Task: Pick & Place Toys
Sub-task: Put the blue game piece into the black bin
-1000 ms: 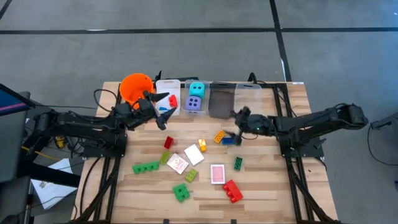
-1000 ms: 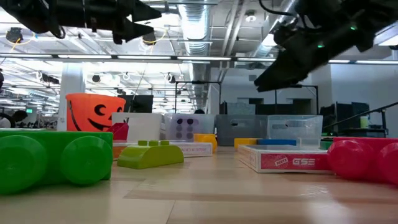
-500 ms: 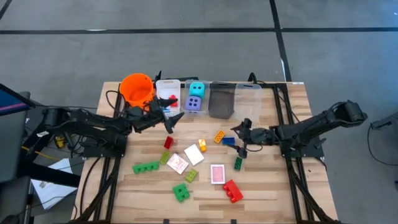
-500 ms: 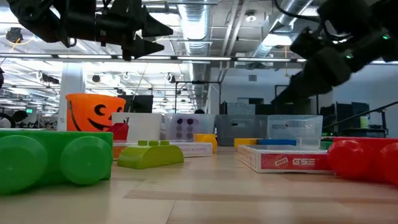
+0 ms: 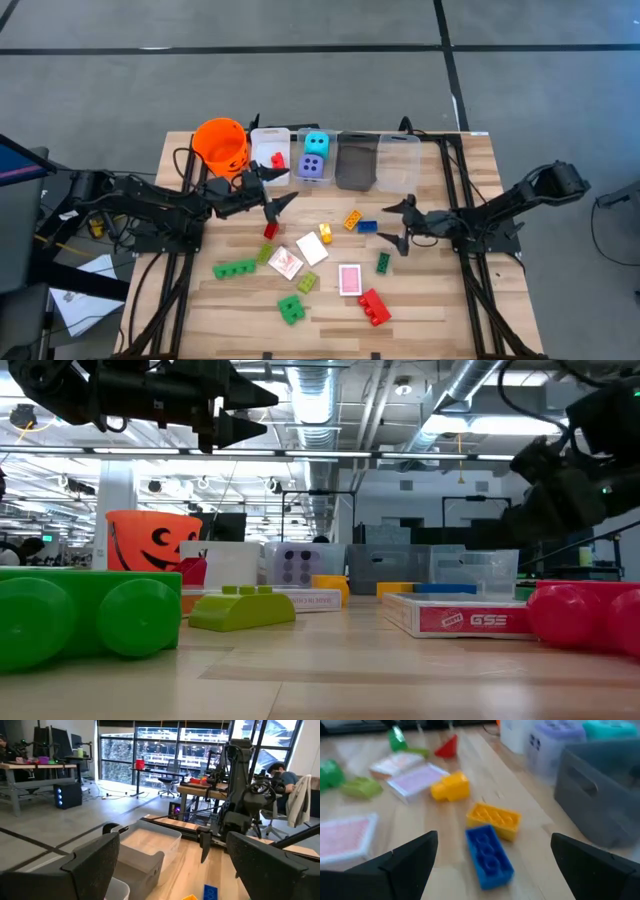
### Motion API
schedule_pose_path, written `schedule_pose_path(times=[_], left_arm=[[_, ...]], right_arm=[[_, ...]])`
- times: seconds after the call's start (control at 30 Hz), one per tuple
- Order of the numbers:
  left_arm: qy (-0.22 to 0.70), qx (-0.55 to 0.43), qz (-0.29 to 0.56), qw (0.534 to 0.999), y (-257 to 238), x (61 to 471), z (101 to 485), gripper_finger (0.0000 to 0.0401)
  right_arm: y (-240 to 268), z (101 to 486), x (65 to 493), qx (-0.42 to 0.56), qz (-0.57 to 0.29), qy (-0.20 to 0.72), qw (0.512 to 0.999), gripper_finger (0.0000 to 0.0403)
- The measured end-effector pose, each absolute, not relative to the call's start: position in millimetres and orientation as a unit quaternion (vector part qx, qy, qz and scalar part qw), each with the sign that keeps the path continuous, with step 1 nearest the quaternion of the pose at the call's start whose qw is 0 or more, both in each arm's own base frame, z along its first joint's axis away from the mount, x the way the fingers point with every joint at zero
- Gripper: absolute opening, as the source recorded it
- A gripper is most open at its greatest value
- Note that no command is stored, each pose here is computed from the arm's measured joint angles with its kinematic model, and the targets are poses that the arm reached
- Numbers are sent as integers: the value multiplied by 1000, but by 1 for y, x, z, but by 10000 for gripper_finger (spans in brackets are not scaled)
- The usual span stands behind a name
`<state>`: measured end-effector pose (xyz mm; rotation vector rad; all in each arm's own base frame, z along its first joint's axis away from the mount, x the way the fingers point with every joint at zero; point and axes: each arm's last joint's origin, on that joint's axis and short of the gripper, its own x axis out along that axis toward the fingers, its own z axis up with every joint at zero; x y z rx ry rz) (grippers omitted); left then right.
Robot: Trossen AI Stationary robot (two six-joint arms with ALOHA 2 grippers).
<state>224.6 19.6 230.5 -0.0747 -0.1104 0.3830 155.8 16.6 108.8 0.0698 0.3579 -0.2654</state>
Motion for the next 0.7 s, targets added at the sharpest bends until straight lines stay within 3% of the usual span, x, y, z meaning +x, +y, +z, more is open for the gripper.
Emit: schedule_pose_path(times=[0.23,0.7], left_arm=[[-55,-36,190,980,20,225,231,358],[-54,-36,190,980,20,225,230,358]], right_arm=[[17,104,160,31,-125,175,976,382],[14,72,186,5,-146,270,952,382]])
